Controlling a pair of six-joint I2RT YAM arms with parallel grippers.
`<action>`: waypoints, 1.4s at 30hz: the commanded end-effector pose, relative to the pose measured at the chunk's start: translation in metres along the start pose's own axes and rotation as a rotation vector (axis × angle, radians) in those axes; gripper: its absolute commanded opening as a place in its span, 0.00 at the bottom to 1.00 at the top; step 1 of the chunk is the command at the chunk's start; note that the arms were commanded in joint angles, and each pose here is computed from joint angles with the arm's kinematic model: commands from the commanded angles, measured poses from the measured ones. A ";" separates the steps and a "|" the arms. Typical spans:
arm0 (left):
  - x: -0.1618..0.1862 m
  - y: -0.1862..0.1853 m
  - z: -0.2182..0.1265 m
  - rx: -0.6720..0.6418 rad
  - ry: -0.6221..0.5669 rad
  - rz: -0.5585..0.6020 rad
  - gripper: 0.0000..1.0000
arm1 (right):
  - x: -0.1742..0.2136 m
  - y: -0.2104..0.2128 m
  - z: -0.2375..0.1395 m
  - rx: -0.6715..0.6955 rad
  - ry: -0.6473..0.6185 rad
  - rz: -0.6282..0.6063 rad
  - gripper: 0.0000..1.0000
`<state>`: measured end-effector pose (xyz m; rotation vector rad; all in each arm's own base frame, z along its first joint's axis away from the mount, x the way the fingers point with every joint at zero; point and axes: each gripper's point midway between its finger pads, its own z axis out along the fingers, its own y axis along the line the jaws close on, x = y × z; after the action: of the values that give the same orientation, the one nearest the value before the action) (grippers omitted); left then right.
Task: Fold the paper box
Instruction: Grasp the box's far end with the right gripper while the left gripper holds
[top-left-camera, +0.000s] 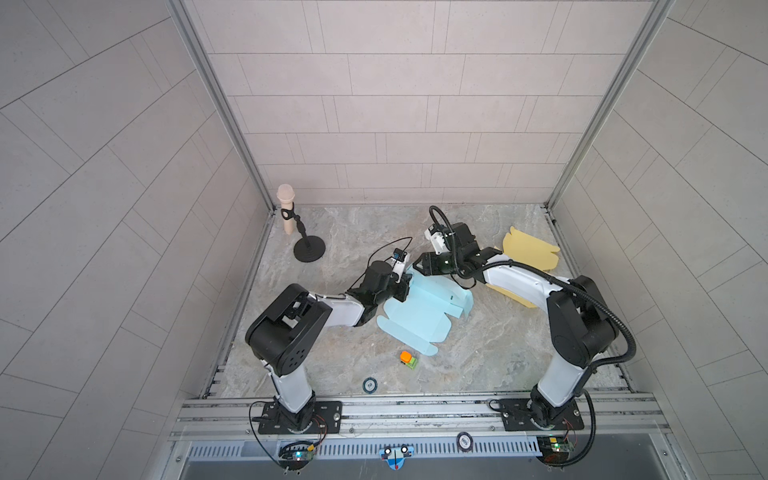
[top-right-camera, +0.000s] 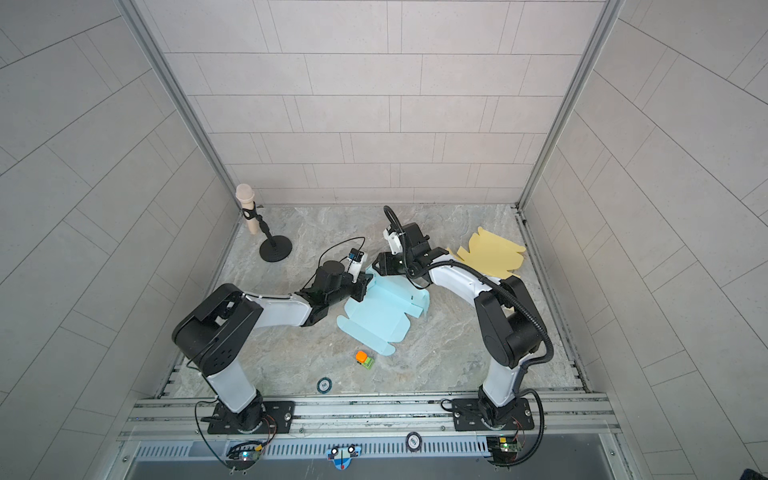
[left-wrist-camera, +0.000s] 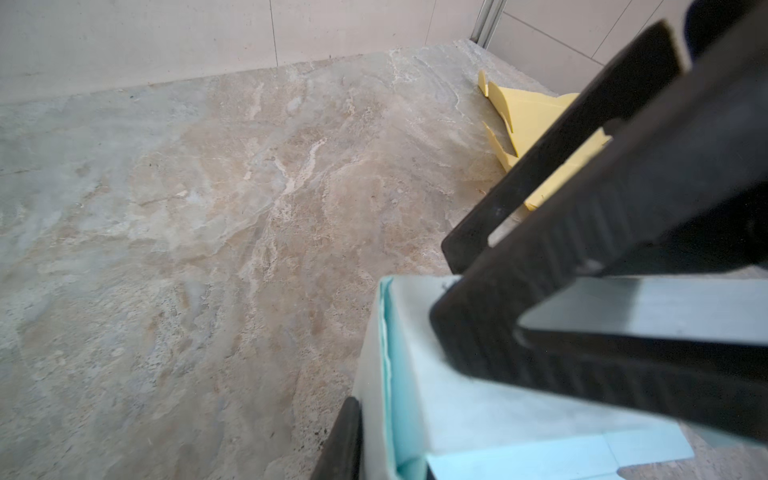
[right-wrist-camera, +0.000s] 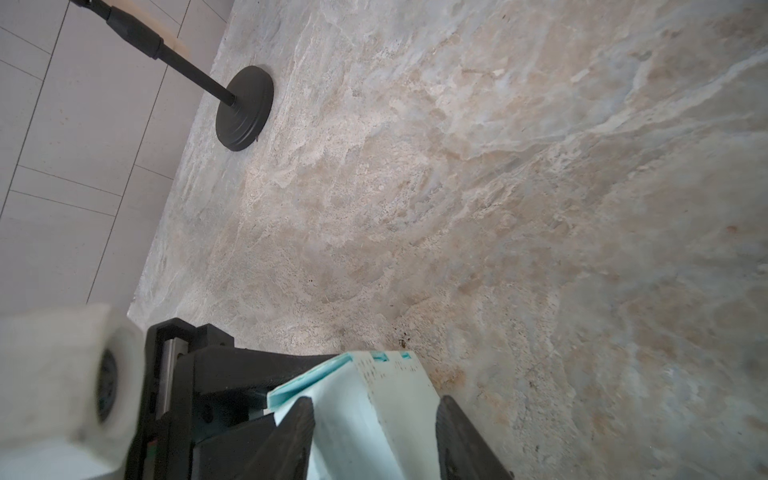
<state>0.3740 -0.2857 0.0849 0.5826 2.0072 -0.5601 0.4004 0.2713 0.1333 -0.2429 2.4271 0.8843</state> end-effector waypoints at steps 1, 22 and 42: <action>-0.016 0.002 0.010 -0.026 -0.035 0.019 0.17 | 0.013 -0.003 0.010 -0.053 0.032 0.062 0.48; 0.003 0.015 0.029 -0.079 0.029 -0.004 0.17 | 0.038 -0.013 0.024 -0.088 0.088 0.133 0.40; 0.018 0.013 0.027 -0.106 0.026 -0.071 0.41 | 0.045 -0.023 0.014 -0.016 0.071 0.130 0.38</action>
<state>0.3892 -0.2860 0.0565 0.4711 2.0854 -0.4982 0.3951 0.2750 0.1127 -0.1746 2.4075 1.0445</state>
